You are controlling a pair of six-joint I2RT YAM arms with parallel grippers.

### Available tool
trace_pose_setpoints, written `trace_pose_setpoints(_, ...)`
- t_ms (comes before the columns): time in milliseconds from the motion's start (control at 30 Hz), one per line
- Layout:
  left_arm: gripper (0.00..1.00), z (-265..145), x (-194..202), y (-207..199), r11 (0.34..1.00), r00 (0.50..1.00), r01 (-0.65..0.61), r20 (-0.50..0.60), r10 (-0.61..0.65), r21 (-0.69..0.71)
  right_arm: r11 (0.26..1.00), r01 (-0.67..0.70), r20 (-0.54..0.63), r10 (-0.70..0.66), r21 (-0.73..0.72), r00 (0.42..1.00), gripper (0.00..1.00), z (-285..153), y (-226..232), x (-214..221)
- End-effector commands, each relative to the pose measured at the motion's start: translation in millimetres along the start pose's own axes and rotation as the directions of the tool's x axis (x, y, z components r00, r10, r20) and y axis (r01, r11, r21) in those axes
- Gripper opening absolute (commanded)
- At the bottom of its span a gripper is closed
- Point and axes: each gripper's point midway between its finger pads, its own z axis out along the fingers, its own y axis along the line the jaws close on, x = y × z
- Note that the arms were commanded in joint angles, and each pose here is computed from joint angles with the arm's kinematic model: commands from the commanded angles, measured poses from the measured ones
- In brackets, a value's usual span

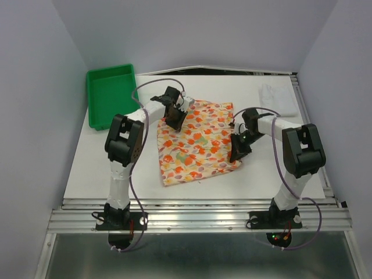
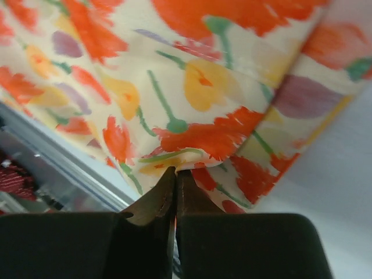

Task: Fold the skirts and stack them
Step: Flatten the skirt out

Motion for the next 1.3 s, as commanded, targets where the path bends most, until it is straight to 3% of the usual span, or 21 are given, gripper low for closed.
trace_pose_setpoints(0, 0.24, 8.5, -46.7, 29.7, 0.995, 0.998, -0.044, 0.044, 0.048, -0.091, 0.966, -0.006, 0.132, 0.042, -0.258, 0.990, 0.02, -9.1, 71.6, -21.9)
trace_pose_setpoints(33, 0.24, 12.0, -55.3, 33.2, 0.994, 0.997, -0.051, 0.050, 0.056, -0.097, 0.959, -0.001, 0.145, 0.044, -0.284, 0.988, 0.05, -9.1, 79.6, -23.2)
trace_pose_setpoints(67, 0.24, 17.4, -73.5, 39.2, 0.992, 0.995, -0.060, 0.067, 0.068, -0.108, 0.944, 0.035, 0.159, 0.019, -0.327, 0.987, 0.16, -6.4, 96.8, -22.8)
trace_pose_setpoints(133, 0.24, 22.8, -92.8, 44.7, 0.991, 0.993, -0.066, 0.086, 0.077, -0.116, 0.934, 0.106, 0.170, -0.050, -0.342, 0.984, 0.26, -3.4, 115.1, -21.8)
trace_pose_setpoints(167, 0.25, 27.9, -109.1, 49.1, 0.990, 0.992, -0.073, 0.098, 0.085, -0.119, 0.933, 0.137, 0.176, -0.081, -0.332, 0.981, 0.40, -1.8, 121.4, -22.5)
trace_pose_setpoints(200, 0.26, 30.6, -114.7, 51.0, 0.990, 0.991, -0.078, 0.101, 0.090, -0.121, 0.931, 0.163, 0.183, -0.107, -0.326, 0.977, 0.46, -2.8, 126.2, -24.7)
trace_pose_setpoints(300, 0.38, 25.3, -134.0, 55.4, 0.986, 0.983, -0.092, 0.143, 0.112, -0.136, 0.945, 0.222, 0.283, -0.151, -0.241, 0.947, 0.59, -37.2, 125.6, -58.7)
trace_pose_setpoints(400, 0.61, -18.8, -155.5, 58.3, 0.983, 0.957, -0.065, 0.268, 0.111, -0.172, 0.960, 0.229, 0.386, -0.152, -0.162, 0.910, 0.65, -73.9, 113.0, -85.0)
trace_pose_setpoints(467, 0.68, -69.3, -167.4, 52.5, 0.979, 0.920, -0.055, 0.371, 0.126, -0.194, 0.974, 0.212, 0.476, -0.150, -0.080, 0.867, 0.65, -106.0, 94.0, -111.8)
trace_pose_setpoints(567, 0.69, -135.6, -170.7, 37.2, 0.979, 0.876, -0.048, 0.462, 0.137, -0.200, 0.973, 0.223, 0.543, -0.216, 0.055, 0.811, 0.65, -134.7, 72.6, -144.2)
trace_pose_setpoints(733, 0.66, -148.4, -96.7, 3.4, 0.992, 0.918, -0.046, 0.388, 0.087, -0.115, 0.943, 0.113, 0.566, -0.281, 0.314, 0.775, 0.62, -148.3, 13.8, -199.5)
trace_pose_setpoints(767, 0.64, -134.3, -68.0, -0.4, 0.996, 0.944, -0.035, 0.323, 0.061, -0.086, 0.936, 0.087, 0.540, -0.271, 0.342, 0.797, 0.62, -134.9, -3.0, -207.1)
trace_pose_setpoints(833, 0.61, -128.0, -42.9, -8.2, 0.998, 0.960, -0.039, 0.276, 0.053, -0.058, 0.922, 0.065, 0.551, -0.283, 0.381, 0.785, 0.62, -140.2, -15.9, -225.2)
trace_pose_setpoints(1000, 0.50, -104.8, 25.1, -19.4, 0.999, 0.988, -0.032, 0.153, 0.035, -0.020, 0.908, 0.055, 0.503, -0.280, 0.415, 0.818, 0.58, -109.8, -51.0, -244.9)
trace_pose_setpoints(1267, 0.33, -67.6, 51.0, -10.4, 1.000, 0.999, -0.003, 0.053, 0.004, -0.017, 0.902, 0.087, 0.369, -0.258, 0.422, 0.893, 0.37, -65.0, -77.8, -201.6)
